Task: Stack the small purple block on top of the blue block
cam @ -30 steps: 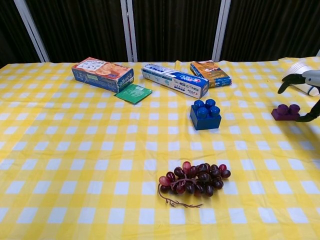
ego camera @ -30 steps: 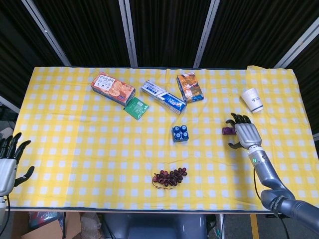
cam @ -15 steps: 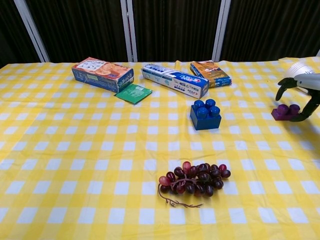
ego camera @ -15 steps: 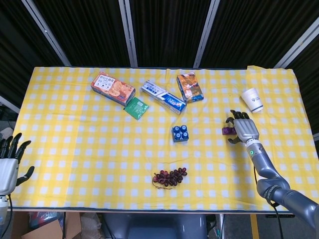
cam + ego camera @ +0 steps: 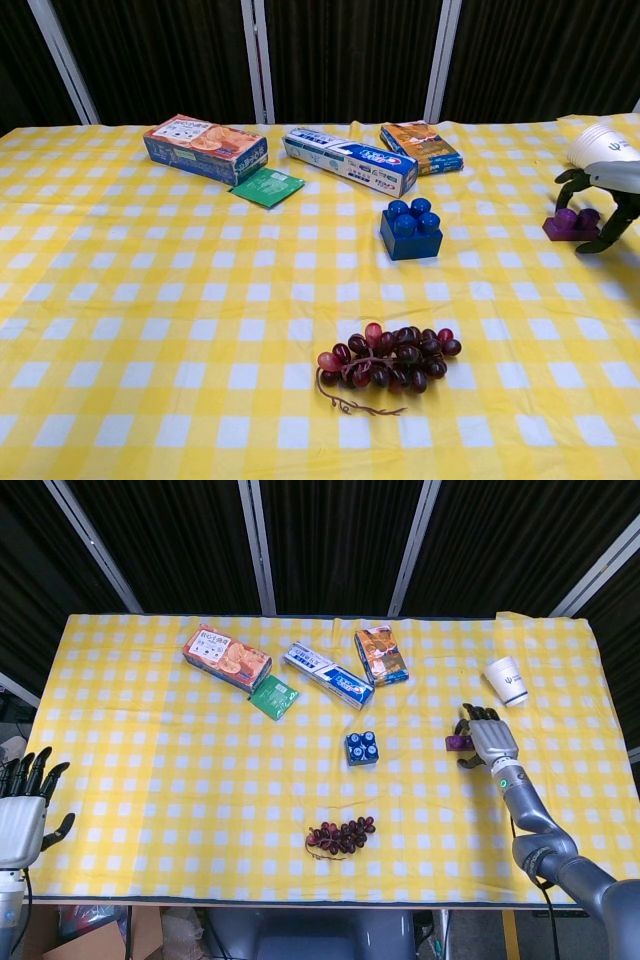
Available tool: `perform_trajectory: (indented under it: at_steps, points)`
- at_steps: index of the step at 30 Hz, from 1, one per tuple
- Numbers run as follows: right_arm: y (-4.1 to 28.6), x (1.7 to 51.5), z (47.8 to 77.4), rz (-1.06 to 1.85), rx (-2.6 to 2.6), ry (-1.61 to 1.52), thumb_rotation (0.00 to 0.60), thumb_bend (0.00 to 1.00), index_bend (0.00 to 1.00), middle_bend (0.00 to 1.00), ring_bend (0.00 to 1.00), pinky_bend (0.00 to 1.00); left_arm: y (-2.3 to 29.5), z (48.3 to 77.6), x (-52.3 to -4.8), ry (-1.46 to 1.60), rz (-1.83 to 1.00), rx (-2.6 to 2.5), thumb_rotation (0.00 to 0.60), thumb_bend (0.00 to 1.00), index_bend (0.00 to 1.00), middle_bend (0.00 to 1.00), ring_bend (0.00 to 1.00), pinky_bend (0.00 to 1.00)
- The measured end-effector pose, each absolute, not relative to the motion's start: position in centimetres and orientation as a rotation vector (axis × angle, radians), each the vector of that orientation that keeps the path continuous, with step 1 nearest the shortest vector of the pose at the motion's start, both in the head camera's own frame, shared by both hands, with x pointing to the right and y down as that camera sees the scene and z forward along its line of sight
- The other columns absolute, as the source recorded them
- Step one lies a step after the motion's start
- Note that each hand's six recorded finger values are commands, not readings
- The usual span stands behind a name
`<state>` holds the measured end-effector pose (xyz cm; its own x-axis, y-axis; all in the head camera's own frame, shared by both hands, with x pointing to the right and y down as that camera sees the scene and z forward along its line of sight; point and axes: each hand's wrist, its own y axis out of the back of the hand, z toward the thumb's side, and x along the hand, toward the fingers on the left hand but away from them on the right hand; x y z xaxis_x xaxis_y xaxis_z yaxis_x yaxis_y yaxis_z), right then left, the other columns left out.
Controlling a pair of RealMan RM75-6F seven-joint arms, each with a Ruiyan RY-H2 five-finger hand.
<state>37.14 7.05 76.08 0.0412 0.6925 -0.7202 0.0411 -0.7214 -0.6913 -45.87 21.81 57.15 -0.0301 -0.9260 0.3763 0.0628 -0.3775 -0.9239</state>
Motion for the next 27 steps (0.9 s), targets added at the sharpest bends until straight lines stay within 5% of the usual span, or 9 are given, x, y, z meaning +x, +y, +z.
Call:
perform_trajectory:
  at_steps: [27]
  points:
    - [6.4, 37.4, 75.4, 1.707, -1.837, -0.741, 0.600, 0.31, 0.43, 0.00, 0.00, 0.00, 21.8, 57.2, -45.7, 0.958, -1.537, -1.420, 0.600, 0.32, 0.16, 0.00, 0.00, 0.05]
